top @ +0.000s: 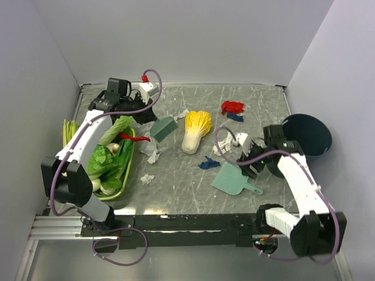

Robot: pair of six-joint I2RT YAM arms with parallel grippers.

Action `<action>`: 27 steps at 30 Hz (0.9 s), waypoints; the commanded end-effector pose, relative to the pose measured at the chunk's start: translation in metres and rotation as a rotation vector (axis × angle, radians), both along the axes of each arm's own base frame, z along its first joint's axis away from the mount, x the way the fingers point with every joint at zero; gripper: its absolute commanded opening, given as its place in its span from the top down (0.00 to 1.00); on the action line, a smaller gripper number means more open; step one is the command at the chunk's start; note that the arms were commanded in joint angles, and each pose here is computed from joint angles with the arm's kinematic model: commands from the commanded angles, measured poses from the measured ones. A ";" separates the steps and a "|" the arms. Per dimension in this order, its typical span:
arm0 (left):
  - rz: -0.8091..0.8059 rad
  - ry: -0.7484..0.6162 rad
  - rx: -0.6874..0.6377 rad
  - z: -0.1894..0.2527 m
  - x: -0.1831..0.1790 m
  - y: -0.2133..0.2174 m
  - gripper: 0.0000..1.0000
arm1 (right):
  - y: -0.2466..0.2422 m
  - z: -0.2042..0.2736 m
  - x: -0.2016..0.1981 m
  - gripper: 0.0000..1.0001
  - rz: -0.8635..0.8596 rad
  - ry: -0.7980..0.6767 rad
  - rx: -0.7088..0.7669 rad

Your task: Sweep away the paper scraps from the table

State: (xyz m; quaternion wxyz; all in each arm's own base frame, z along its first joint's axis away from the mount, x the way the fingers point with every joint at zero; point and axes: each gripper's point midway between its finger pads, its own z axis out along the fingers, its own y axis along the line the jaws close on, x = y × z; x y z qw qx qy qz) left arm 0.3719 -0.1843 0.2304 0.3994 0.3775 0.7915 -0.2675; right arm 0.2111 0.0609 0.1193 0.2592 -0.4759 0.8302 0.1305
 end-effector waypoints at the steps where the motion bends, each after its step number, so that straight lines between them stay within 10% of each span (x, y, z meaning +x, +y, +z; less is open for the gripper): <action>1: -0.023 -0.083 -0.057 0.035 0.002 -0.006 0.99 | -0.007 -0.020 -0.027 0.20 0.112 -0.033 -0.036; 12: -0.031 -0.062 -0.072 0.030 0.002 -0.011 0.99 | -0.024 -0.067 -0.057 0.00 0.153 0.026 -0.128; 27: -0.024 -0.065 -0.065 0.031 0.004 -0.009 0.99 | -0.042 -0.101 -0.060 0.22 0.170 0.111 -0.225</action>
